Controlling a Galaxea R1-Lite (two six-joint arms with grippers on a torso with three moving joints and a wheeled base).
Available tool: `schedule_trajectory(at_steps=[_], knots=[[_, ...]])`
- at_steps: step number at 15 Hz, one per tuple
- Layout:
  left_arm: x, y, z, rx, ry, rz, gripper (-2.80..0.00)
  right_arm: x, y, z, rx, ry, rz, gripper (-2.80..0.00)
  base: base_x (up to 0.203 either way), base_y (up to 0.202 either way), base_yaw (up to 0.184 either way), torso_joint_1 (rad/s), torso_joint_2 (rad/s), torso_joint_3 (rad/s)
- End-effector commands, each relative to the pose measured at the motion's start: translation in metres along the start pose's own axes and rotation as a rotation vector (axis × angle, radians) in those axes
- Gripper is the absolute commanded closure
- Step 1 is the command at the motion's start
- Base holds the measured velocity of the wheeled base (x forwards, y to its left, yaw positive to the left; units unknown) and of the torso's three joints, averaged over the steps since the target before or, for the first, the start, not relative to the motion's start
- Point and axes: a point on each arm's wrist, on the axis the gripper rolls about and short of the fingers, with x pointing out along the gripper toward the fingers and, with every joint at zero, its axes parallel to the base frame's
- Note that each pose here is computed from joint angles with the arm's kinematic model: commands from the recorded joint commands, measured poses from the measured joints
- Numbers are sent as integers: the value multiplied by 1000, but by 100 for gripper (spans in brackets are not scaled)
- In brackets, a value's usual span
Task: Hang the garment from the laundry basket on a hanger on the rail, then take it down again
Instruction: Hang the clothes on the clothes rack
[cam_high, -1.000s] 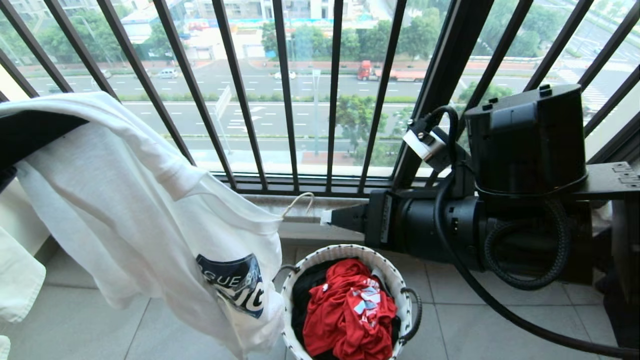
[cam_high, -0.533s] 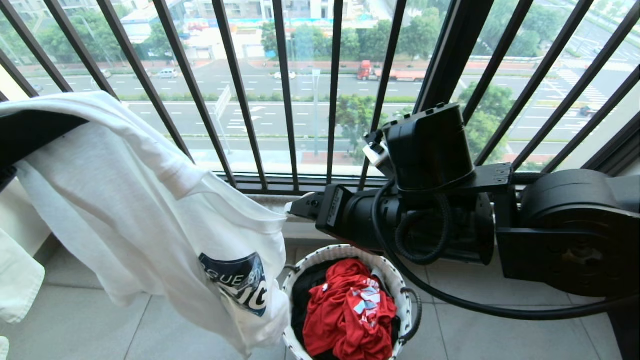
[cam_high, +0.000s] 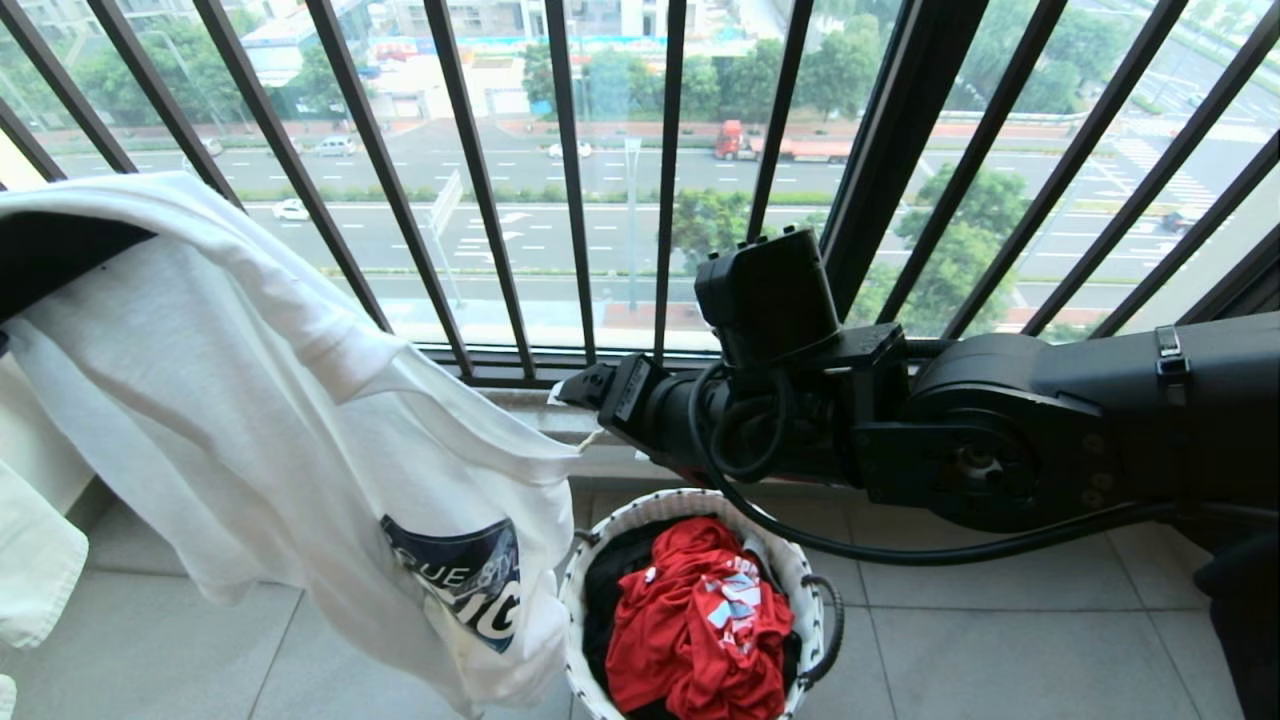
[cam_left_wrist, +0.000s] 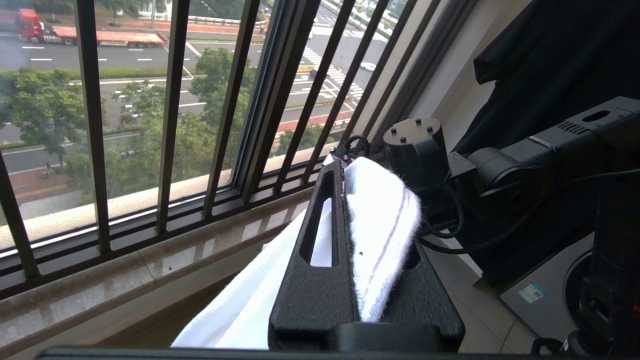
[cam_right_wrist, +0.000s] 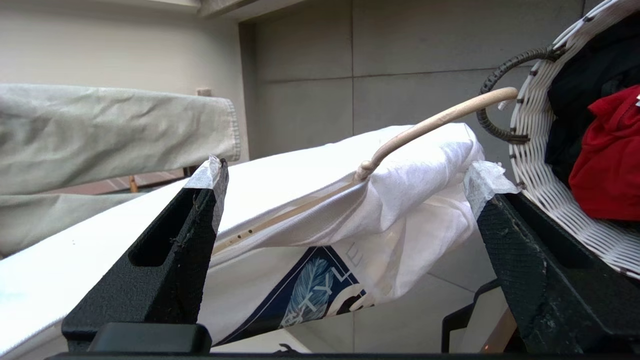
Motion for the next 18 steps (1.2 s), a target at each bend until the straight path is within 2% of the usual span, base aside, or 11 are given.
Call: schedule_trajectory(at_steps=[1, 7, 13, 14, 18], knots=[[-2, -3, 3, 10, -12, -8, 0, 11, 2, 1, 7, -6, 8, -280, 0, 0, 0, 0, 0, 0], [-4, -5, 5, 26, -30, -15, 0, 32, 10, 8, 11, -35, 32, -280, 0, 0, 0, 0, 0, 0], [-4, -6, 6, 27, -32, -14, 0, 57, 8, 13, 9, -68, 29, -280, 0, 0, 0, 0, 0, 0], [-4, -6, 6, 27, -32, -14, 0, 58, 8, 14, 2, -81, 22, 0, 0, 0, 0, 0, 0, 0], [-4, -6, 6, 28, -33, -12, 0, 58, 9, 14, -78, -103, 11, 0, 0, 0, 0, 0, 0, 0]])
